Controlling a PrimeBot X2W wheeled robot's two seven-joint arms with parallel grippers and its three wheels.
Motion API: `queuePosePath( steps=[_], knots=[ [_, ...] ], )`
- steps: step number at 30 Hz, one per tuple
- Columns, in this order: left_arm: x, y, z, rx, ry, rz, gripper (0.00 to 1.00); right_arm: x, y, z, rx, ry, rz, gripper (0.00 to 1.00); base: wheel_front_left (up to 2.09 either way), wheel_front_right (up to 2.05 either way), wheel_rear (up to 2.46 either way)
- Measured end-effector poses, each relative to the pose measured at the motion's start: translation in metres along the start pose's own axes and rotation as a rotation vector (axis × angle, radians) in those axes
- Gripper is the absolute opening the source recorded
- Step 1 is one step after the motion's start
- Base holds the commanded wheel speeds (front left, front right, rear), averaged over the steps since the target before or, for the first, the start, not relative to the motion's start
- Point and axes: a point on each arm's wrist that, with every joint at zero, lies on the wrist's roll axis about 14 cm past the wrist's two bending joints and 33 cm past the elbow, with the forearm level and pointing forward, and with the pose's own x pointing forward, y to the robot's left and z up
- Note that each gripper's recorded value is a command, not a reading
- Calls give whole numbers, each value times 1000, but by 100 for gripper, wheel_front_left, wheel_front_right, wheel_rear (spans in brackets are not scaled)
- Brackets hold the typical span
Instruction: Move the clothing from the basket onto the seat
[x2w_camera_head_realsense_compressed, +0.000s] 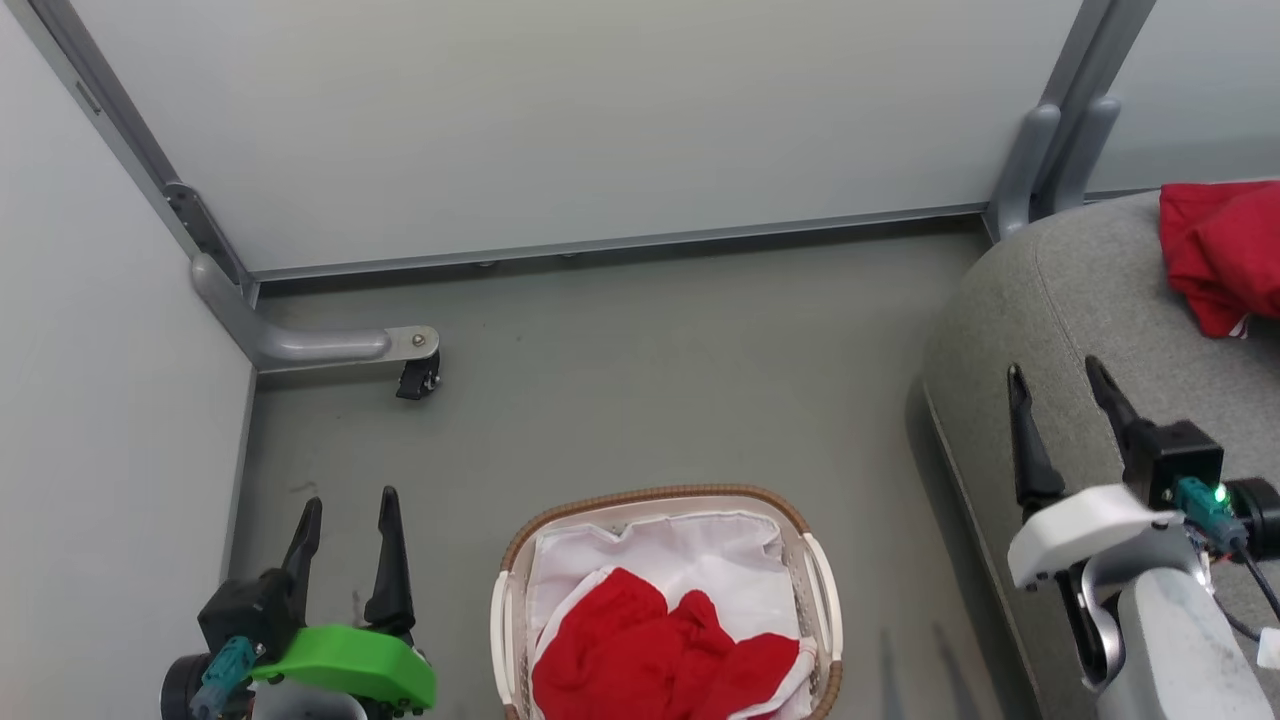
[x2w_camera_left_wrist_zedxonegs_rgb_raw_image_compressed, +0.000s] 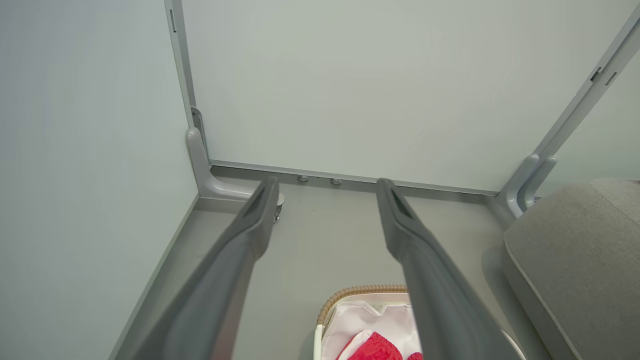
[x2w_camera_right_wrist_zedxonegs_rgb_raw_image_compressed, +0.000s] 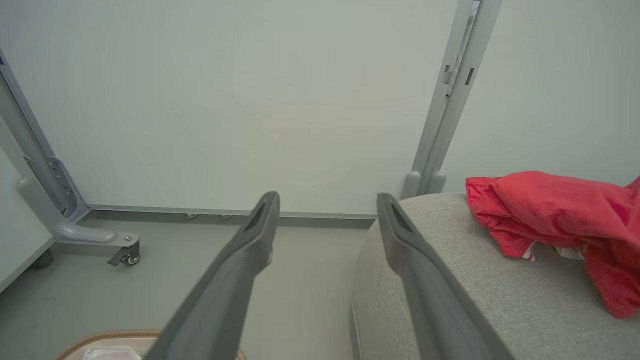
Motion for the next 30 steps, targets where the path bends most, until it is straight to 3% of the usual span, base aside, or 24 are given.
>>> queuePosePath(
  steps=[12, 30],
  knots=[
    [-29, 8, -8, -42, 13, 40, 100, -44, 11, -25, 94, 70, 10, 100, 0, 0, 0],
    [-29, -5, -13, -46, 29, 6, 100, -48, 19, -29, 105, 84, 31, 100, 0, 0, 0]
  ],
)
